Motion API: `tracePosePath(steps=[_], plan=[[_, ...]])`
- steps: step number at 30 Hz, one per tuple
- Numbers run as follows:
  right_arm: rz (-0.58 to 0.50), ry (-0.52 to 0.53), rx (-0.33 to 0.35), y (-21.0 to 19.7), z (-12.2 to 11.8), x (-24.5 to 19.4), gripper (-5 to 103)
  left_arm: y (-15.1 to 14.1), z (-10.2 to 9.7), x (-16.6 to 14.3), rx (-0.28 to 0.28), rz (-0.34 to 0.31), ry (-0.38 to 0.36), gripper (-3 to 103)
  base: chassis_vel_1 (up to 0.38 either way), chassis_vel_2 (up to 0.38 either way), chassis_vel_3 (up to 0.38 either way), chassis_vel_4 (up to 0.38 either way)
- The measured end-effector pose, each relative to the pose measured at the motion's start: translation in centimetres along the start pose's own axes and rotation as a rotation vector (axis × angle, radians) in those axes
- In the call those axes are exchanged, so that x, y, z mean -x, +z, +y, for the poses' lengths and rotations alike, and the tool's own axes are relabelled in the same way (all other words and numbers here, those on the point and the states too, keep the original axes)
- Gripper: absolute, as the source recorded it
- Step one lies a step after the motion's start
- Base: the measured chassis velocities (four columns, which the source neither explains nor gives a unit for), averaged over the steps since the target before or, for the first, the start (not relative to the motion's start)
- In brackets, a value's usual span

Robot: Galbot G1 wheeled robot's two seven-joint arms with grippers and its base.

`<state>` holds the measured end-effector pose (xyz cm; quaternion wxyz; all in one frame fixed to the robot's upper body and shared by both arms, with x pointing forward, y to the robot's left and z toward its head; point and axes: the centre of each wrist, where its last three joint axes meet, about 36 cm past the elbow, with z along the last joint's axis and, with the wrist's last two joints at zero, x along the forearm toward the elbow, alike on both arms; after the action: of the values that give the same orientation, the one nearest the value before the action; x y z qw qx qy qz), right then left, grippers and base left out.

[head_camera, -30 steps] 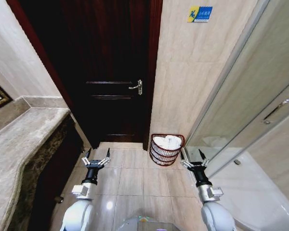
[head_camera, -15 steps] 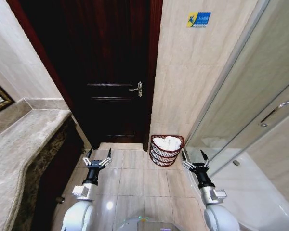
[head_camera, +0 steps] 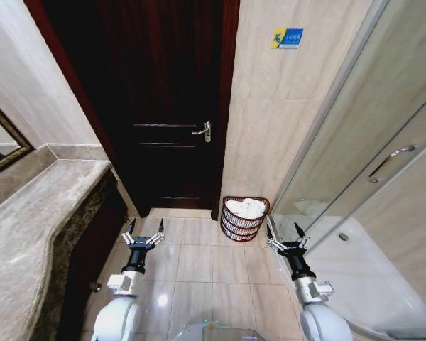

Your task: Discard the used towel into the hamper.

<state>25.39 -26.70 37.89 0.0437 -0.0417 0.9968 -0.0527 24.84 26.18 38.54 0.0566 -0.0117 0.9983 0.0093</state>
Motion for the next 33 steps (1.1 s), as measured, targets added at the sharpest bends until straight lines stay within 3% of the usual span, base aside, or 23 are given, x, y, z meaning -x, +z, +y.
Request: tracePosePath(steps=[33], plan=[[0.003,-0.002,-0.004,0.55,-0.06,-0.52,100,0.48,-0.02,-0.28,-0.002,0.002,-0.005,100,0.059,-0.064,-0.062,0.06]])
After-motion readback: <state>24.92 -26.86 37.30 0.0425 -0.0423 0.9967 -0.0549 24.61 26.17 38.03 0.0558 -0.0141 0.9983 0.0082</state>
